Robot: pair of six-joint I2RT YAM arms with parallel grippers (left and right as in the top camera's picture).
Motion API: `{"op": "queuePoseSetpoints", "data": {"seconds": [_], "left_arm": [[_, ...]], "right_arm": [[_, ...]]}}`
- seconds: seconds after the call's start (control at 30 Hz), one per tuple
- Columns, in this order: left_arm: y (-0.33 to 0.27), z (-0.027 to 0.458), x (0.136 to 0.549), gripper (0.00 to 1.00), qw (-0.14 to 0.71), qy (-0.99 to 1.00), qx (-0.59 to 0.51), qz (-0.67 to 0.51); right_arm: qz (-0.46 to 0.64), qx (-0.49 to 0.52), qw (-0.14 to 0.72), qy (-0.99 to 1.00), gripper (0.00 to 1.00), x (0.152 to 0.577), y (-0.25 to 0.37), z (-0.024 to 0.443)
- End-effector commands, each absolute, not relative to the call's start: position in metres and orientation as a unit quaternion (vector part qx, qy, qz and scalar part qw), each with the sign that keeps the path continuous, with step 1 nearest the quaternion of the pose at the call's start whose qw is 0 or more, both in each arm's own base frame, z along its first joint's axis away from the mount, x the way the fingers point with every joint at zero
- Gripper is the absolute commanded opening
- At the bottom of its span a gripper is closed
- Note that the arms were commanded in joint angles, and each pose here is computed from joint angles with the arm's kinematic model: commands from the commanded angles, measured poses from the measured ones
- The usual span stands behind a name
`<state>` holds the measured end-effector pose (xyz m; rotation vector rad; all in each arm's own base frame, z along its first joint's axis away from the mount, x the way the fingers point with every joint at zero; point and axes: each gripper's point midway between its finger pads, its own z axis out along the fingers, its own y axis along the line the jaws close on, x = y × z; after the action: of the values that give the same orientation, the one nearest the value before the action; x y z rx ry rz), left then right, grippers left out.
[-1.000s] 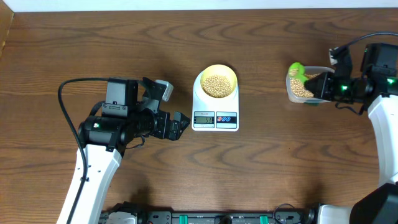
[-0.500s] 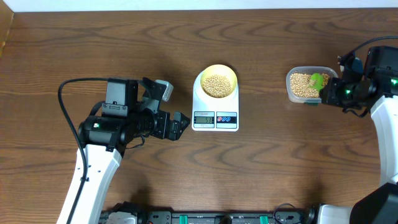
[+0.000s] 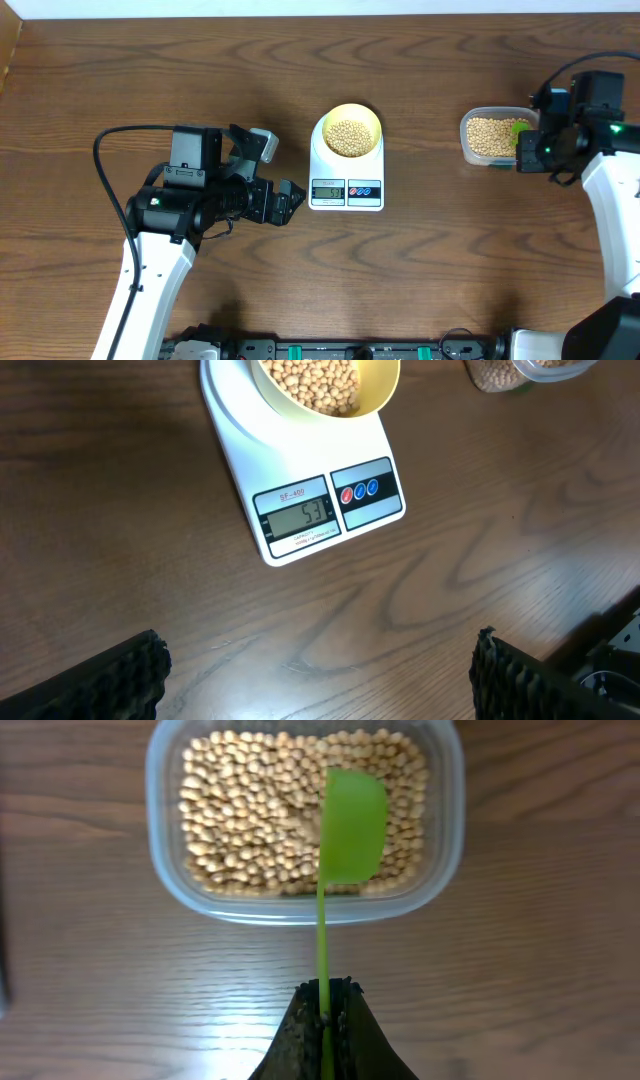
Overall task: Scoop item into bowl and weigh 50g on scale
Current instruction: 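Dip the green scoop into the soybeans and lift it out, right gripper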
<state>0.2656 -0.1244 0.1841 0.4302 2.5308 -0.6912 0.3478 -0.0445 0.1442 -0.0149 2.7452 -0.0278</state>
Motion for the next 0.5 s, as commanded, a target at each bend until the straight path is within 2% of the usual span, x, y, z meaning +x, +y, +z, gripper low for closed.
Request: {"op": "queuePoseSetpoints", "data": {"seconds": [0.0,0.47], "left_arm": [[-0.127,0.186,0.264,0.98,0.24,0.921,0.168,-0.258],[-0.127,0.186,0.264,0.98,0.24,0.921,0.168,-0.258]], "right_arm": [[-0.081,-0.024,0.201,0.976,0.01,0.348,-0.054,0.153],[-0.112,-0.059,0.203,0.971,0.01,0.352,-0.038,0.156]]}}
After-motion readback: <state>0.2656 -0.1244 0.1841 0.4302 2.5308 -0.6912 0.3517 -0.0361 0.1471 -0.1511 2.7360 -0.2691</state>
